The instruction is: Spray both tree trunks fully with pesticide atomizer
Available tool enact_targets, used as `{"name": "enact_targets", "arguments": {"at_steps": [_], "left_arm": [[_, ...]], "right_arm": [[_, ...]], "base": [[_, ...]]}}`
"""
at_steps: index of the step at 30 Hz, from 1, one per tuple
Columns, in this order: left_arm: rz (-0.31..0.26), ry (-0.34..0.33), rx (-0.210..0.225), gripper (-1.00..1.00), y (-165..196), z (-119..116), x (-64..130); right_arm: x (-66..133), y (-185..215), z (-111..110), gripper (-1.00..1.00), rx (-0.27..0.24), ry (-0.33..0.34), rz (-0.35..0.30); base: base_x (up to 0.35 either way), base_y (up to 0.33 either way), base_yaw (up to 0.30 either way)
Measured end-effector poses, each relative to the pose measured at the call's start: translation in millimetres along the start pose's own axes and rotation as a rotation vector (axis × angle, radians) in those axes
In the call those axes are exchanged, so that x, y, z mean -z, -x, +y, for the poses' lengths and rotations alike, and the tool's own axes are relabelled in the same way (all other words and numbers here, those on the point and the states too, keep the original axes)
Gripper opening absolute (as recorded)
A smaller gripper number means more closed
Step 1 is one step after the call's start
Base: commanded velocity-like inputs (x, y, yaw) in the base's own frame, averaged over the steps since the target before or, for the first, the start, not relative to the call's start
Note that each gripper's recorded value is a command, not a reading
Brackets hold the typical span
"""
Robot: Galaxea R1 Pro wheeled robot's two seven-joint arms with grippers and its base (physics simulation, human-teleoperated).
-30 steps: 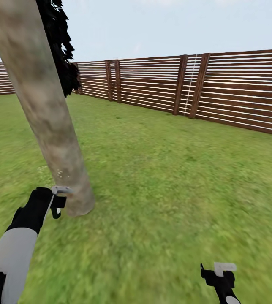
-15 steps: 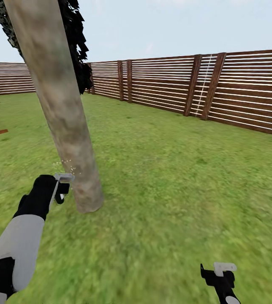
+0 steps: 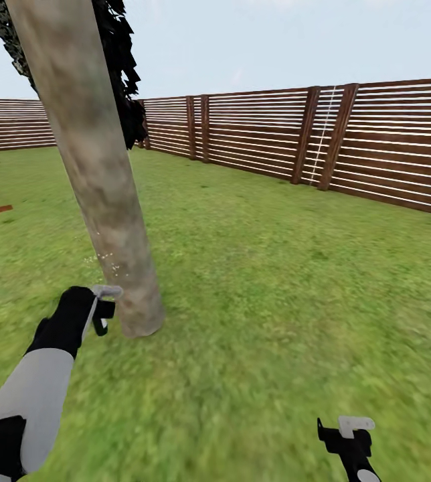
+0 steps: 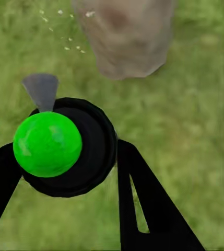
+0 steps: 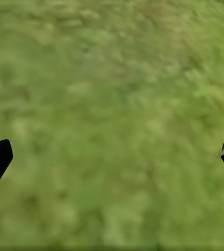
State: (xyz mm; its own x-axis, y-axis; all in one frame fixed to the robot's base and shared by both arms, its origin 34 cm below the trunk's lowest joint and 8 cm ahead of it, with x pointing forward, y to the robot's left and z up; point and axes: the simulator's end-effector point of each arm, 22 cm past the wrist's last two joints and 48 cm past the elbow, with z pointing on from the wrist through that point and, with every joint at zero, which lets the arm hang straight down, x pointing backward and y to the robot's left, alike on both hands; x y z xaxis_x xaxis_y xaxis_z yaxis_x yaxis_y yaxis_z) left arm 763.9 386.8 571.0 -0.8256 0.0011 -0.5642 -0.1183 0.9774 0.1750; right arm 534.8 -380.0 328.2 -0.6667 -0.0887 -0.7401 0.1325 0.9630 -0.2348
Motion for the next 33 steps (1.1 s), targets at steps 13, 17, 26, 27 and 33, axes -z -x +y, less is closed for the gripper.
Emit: {"name": "enact_targets", "arguments": {"at_steps": [13,17,26,27,33], "left_arm": [[0.064,-0.001,-0.07,-1.0,-98,-12,-44.9],[0.082,0.017,-0.082,-1.0,-122,-12,-55.9],[0.105,-0.003,-0.094,-1.0,-140,-45,-57.9],[0.102,0.009,-0.094,-1.0,-138,-42,-57.5],[0.043,0.044,0.047,-1.0,-133,6,-62.9]], "right_arm": [[0.0,0,1,1.0,0.0,0.002,0.0],[0.2,0,2,1.0,0.0,0.004,0.001],[0.3,0,3,1.0,0.001,0.005,0.001],[0.3,0,3,1.0,0.001,0.005,0.001],[0.3,0,3,1.0,0.001,0.004,0.001]], "base": [[0.051,0.0,0.0],[0.33,-0.006,0.0],[0.192,-0.157,0.074],[0.006,-0.076,0.266],[0.001,-0.039,0.189]]}}
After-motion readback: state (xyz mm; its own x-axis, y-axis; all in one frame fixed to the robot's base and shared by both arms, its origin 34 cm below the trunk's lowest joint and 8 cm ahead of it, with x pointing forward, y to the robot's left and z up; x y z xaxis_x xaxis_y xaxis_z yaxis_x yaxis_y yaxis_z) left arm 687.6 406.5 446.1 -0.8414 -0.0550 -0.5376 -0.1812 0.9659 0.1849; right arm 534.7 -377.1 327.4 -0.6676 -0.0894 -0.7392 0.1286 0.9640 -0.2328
